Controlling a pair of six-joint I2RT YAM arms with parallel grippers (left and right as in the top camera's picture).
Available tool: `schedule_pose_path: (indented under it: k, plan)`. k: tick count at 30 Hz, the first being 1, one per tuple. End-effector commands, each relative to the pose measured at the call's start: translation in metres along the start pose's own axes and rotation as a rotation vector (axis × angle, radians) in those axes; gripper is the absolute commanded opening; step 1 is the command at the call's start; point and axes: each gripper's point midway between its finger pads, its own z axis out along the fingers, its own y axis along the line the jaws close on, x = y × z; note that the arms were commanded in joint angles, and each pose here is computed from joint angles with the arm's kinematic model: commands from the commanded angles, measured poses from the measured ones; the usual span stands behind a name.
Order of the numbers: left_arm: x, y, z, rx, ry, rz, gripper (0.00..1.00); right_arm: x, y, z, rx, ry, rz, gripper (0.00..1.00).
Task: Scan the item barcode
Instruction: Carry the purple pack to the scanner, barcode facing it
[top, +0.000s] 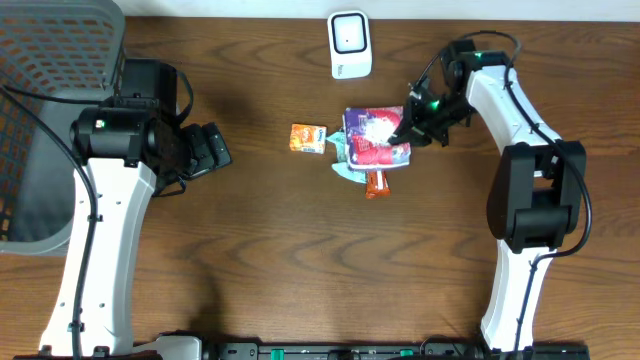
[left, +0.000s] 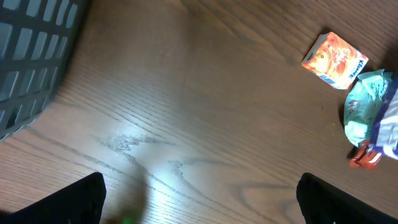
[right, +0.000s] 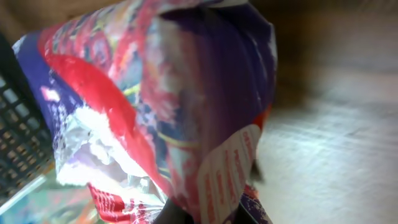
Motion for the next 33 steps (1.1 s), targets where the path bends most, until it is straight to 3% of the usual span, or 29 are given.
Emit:
schedule_pose_path:
  k: [1, 11, 25, 33]
  plan:
    - [0.000, 0.003, 0.003, -0.015, 0.007, -0.012, 0.98, -0.016, 0.000, -0.008, 0.048, -0.061, -0.031, 0.01]
    - [0.000, 0.003, 0.003, -0.015, 0.007, -0.012, 0.98, -0.014, 0.052, -0.025, -0.232, -0.033, -0.039, 0.01]
    - [0.000, 0.003, 0.003, -0.015, 0.007, -0.012, 0.98, 0.001, 0.069, -0.026, -0.220, -0.031, -0.208, 0.01]
    - [0.000, 0.003, 0.003, -0.015, 0.007, -0.012, 0.98, -0.007, 0.097, -0.077, -0.162, -0.235, -0.333, 0.01]
